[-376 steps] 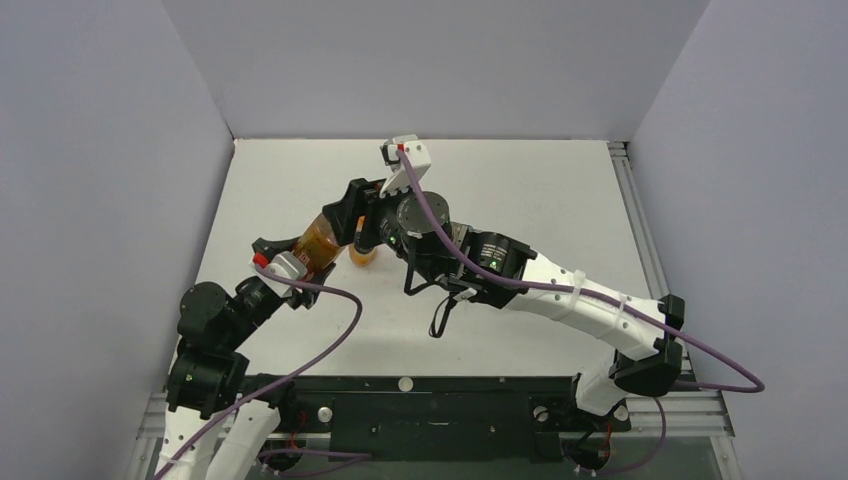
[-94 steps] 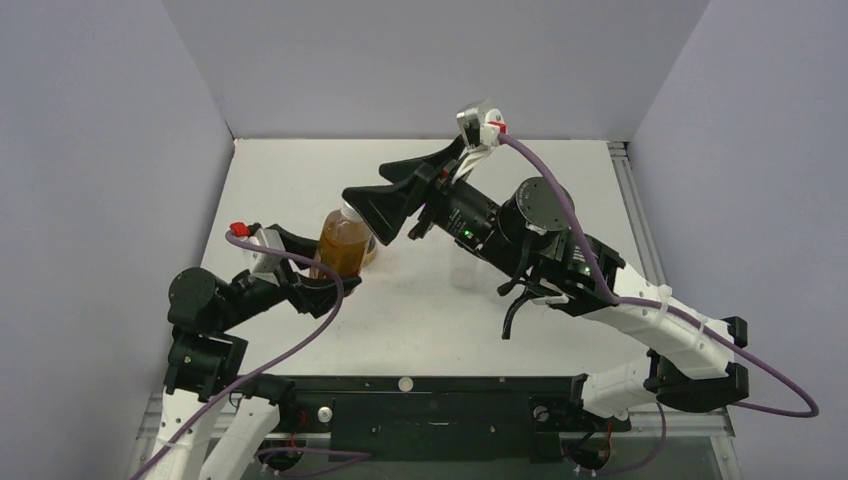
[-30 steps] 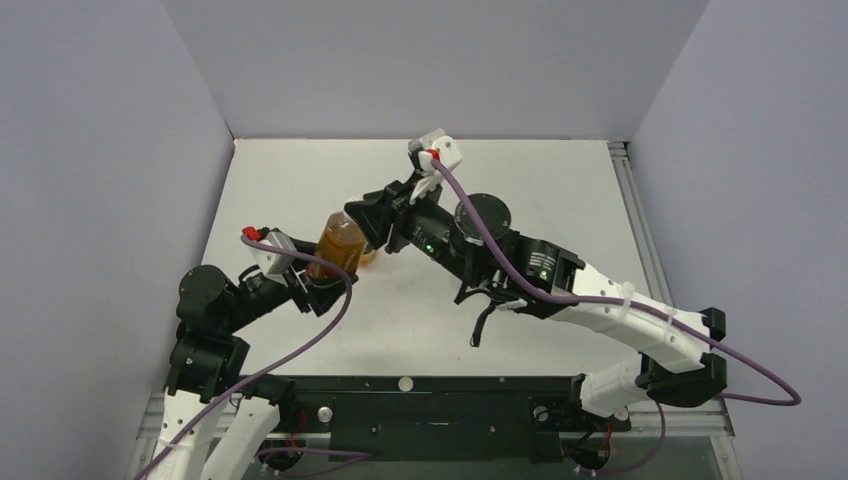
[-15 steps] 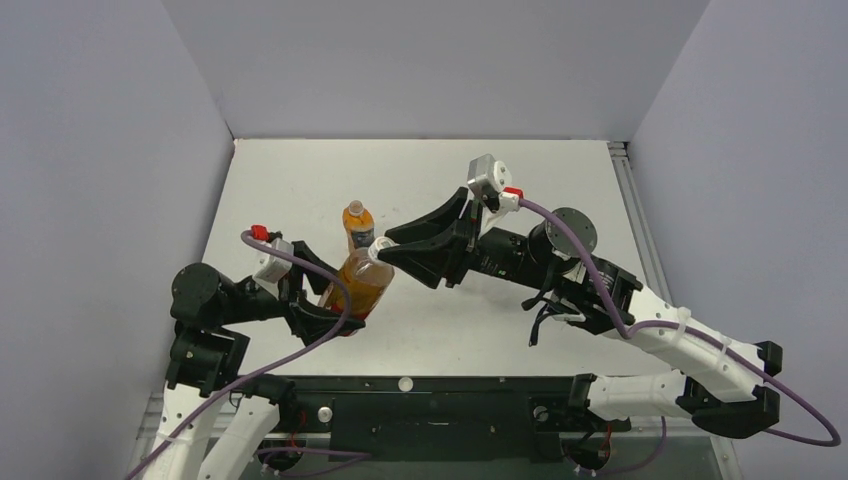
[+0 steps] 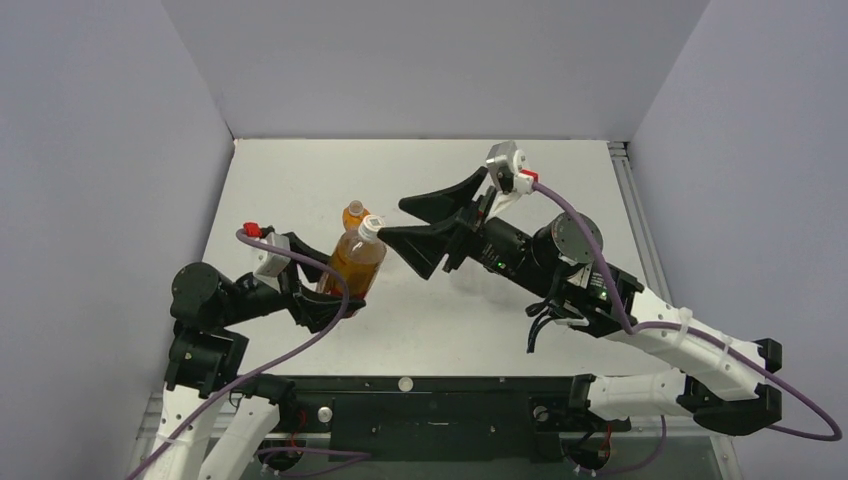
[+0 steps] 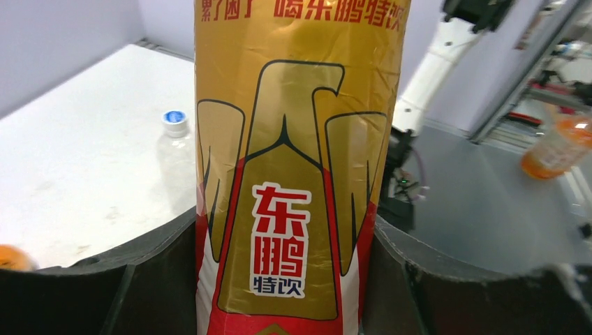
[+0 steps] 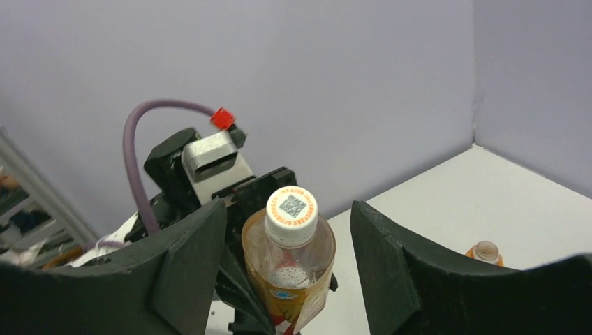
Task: Unscrew the bottle caps
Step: Unscrew the bottle cap from the plastic bottle.
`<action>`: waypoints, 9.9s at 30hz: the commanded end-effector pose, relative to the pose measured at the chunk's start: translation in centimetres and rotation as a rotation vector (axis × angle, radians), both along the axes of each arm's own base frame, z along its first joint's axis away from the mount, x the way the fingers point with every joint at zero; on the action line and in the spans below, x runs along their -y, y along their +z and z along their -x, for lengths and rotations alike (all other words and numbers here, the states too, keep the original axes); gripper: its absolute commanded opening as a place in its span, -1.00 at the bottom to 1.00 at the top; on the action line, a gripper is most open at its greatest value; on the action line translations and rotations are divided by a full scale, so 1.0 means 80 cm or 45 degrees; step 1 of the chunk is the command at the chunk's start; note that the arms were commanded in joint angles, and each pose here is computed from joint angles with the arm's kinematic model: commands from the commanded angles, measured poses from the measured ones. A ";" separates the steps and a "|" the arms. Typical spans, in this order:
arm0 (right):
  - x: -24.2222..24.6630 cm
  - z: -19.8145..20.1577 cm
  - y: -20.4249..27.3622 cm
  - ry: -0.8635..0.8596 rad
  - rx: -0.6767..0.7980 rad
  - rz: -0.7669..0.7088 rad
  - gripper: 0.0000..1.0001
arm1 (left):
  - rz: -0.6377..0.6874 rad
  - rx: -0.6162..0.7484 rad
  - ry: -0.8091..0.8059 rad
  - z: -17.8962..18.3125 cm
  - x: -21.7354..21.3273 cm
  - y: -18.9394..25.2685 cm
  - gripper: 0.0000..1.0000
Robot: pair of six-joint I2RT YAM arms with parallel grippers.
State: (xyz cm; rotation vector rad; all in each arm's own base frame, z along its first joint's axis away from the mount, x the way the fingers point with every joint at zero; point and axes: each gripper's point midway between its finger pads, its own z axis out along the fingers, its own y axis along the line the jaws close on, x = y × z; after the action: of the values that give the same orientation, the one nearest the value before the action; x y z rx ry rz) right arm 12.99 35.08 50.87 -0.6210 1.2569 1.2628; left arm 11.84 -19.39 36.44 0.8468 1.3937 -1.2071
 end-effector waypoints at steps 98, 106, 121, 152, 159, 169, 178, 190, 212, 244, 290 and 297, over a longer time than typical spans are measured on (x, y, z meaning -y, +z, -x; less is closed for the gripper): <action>-0.053 -0.058 0.012 -0.610 -0.189 0.138 0.28 | -0.192 0.568 0.605 -0.088 -0.059 0.004 -1.00; -0.059 -0.062 -0.001 -0.625 -0.218 0.139 0.10 | -0.184 0.559 0.625 -0.089 -0.061 0.002 -1.00; -0.068 -0.067 -0.015 -0.620 -0.238 0.161 -0.23 | -0.140 0.541 0.637 -0.085 -0.061 0.013 -1.00; -0.007 0.070 0.073 0.270 0.249 -0.151 -1.00 | 0.108 0.116 -0.076 0.025 0.001 0.066 -1.00; 0.002 0.088 0.065 0.377 0.297 -0.139 -0.74 | 0.127 0.083 -0.126 0.040 0.002 0.071 -1.00; 0.002 0.032 0.064 0.083 0.173 -0.115 0.34 | 0.076 0.170 0.016 0.009 -0.002 0.056 -1.00; 0.021 -0.036 0.070 -0.487 -0.061 -0.098 0.48 | -0.119 0.656 0.594 -0.083 -0.054 0.027 -1.00; -0.062 -0.070 0.023 -0.670 -0.196 0.116 0.37 | -0.236 0.778 0.845 -0.115 -0.089 0.021 -1.00; -0.077 -0.095 -0.001 -0.625 -0.304 0.036 -0.84 | -0.177 0.672 0.824 -0.110 -0.085 0.013 -1.00; -0.011 0.066 0.056 0.339 0.249 -0.166 -1.00 | 0.155 -0.006 -0.221 0.040 0.009 0.064 -1.00; -0.069 -0.085 0.004 -0.562 -0.357 0.041 0.18 | -0.111 0.575 0.751 -0.113 -0.068 0.010 -1.00; -0.067 -0.086 0.006 -0.563 -0.355 0.028 -0.04 | -0.106 0.561 0.744 -0.113 -0.067 0.009 -1.00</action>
State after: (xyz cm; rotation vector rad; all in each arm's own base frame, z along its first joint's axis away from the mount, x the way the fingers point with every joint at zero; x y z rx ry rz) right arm 20.54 42.10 47.50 -0.2266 1.6198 0.8833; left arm 20.94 -14.25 35.81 0.6659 1.2493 -0.4917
